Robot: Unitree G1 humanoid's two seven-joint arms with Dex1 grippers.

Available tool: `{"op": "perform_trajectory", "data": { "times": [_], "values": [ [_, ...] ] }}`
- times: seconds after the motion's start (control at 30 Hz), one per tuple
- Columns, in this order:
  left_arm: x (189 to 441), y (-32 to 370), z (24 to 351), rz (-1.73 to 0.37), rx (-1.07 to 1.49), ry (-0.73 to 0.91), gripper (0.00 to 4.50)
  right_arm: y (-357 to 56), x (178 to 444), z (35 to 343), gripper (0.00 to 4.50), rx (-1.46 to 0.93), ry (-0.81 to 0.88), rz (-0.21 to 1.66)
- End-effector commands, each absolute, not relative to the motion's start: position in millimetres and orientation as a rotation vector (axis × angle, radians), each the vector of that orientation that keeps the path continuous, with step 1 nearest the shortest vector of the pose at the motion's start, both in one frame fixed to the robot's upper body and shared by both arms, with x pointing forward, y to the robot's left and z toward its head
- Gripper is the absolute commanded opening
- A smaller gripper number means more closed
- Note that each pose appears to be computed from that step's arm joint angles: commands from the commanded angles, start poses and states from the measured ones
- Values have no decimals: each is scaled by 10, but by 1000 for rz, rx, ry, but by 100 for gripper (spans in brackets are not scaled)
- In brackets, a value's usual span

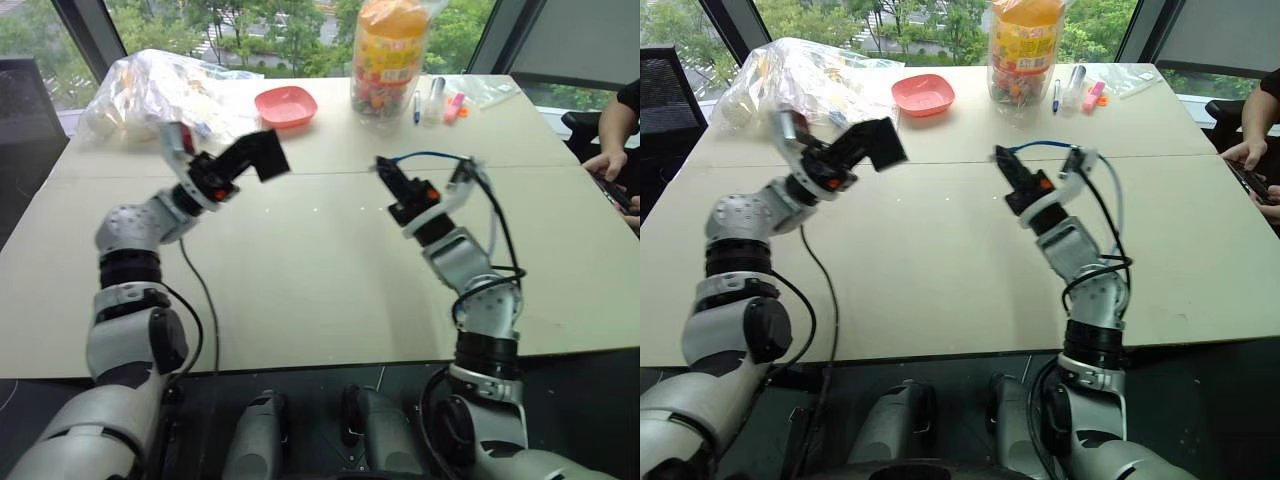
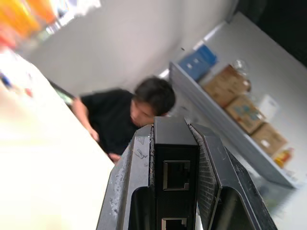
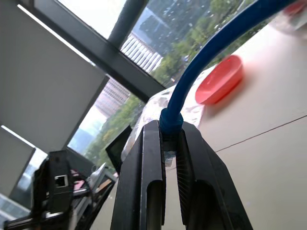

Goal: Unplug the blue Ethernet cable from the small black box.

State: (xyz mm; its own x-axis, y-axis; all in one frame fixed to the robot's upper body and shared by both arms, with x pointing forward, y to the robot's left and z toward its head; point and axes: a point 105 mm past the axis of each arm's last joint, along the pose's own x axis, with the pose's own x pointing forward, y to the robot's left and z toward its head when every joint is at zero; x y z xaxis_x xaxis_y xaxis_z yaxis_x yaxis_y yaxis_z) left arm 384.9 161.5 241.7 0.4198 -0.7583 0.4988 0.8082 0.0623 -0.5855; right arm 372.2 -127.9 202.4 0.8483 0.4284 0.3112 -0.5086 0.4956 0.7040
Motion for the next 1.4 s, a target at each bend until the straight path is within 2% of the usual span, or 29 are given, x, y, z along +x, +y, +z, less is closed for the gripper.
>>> {"op": "perform_trajectory", "data": {
  "times": [0.03, 0.23, 0.47, 0.5, 0.63, 0.73, 0.93, 1.1, 1.23, 1.3, 1.33, 1.4],
  "values": [
    [3895, 1444, 2538, -1213, -858, -98, 50, -1229, 3781, 2201, 1, 834, -133, 618],
    [4125, 1090, 2325, -1039, -412, -114, 50, -1426, 4165, 1858, 1, 434, 53, 458],
    [4132, 815, 2190, -1012, -119, -187, 50, -1631, 4414, 1646, 1, 334, 175, 350],
    [4127, 756, 2133, -1011, -59, -189, 50, -1654, 4438, 1615, 85, 321, 189, 340],
    [4137, 624, 2038, -997, 11, -210, 50, -1619, 4400, 1570, 268, 300, 230, 393],
    [4158, 544, 1953, -991, 45, -208, 50, -1523, 4220, 1561, 428, 277, 253, 505],
    [4265, 435, 1690, -915, 101, -169, 50, -1255, 3655, 1553, 428, 255, 254, 736],
    [4281, 393, 1496, -905, 115, -116, 50, -1233, 3489, 1517, 428, 228, 268, 754],
    [4267, 356, 1408, -918, 121, -88, 50, -1281, 3363, 1386, 428, -5, 313, 762],
    [4266, 352, 1412, -921, 116, -88, 50, -1473, 3331, 1198, 428, -360, 393, 726],
    [4264, 347, 1418, -925, 115, -91, 50, -1570, 3340, 1167, 428, -461, 414, 706],
    [4255, 327, 1429, -936, 107, -96, 50, -1651, 3381, 1229, 428, -493, 402, 683]
  ]
}}
